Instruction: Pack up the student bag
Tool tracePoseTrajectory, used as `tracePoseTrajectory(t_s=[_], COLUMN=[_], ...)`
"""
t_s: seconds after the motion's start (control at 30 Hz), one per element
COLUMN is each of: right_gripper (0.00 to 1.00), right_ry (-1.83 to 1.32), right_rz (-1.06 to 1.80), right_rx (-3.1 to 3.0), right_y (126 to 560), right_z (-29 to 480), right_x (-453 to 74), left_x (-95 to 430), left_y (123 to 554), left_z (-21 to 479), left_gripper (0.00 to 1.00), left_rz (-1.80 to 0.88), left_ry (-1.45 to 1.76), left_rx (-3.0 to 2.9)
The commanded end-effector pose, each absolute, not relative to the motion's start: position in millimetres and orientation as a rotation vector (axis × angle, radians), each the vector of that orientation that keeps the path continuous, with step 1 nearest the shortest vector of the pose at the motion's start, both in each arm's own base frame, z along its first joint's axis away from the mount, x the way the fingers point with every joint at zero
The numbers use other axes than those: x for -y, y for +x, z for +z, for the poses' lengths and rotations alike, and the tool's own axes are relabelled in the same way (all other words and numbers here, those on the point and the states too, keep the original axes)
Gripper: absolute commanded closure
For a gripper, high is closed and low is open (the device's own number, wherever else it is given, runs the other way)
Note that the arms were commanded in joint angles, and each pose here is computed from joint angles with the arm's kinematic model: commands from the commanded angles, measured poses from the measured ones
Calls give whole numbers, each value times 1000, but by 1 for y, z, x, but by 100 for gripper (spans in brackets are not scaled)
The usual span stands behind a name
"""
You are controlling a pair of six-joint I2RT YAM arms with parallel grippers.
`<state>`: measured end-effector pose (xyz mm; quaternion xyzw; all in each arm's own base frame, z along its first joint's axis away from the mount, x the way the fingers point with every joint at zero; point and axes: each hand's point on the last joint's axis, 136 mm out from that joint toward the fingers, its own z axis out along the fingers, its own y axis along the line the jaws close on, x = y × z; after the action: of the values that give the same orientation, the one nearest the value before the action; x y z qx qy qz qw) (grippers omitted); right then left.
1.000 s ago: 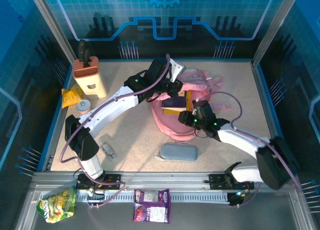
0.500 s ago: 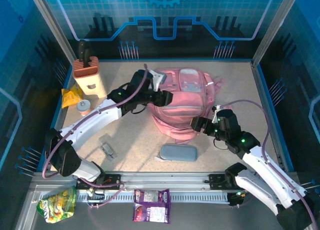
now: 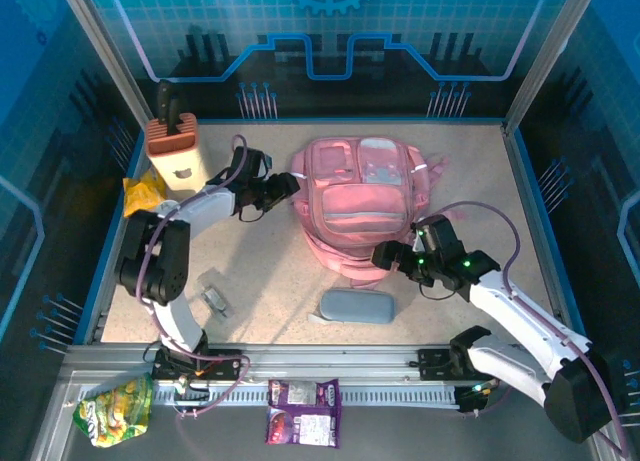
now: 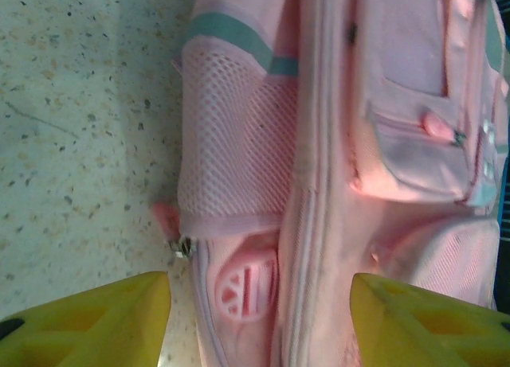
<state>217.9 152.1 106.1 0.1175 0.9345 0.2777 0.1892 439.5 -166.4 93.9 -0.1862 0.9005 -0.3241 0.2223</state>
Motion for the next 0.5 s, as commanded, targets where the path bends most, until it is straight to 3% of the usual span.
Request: tracePoseTrajectory(t_s=[0.0,0.23,0.47], right_gripper=[0,0,0], right_ry=[385,400,380], right_rz=[849,861,891], right_rx=[-2631,-2653,-2617], right_y=[214,216,236], right_z=[97,85,84], right_x=[-157,-160,-170], left_x=[175,171,173], left_y=[465,492,497], left_z=[92,56,49], left_gripper=[39,49,81], left_rz=[-1011,-1021,-1020], left_ry=[-538,-602,-576], left_rx=[-2439,-2442,-2454])
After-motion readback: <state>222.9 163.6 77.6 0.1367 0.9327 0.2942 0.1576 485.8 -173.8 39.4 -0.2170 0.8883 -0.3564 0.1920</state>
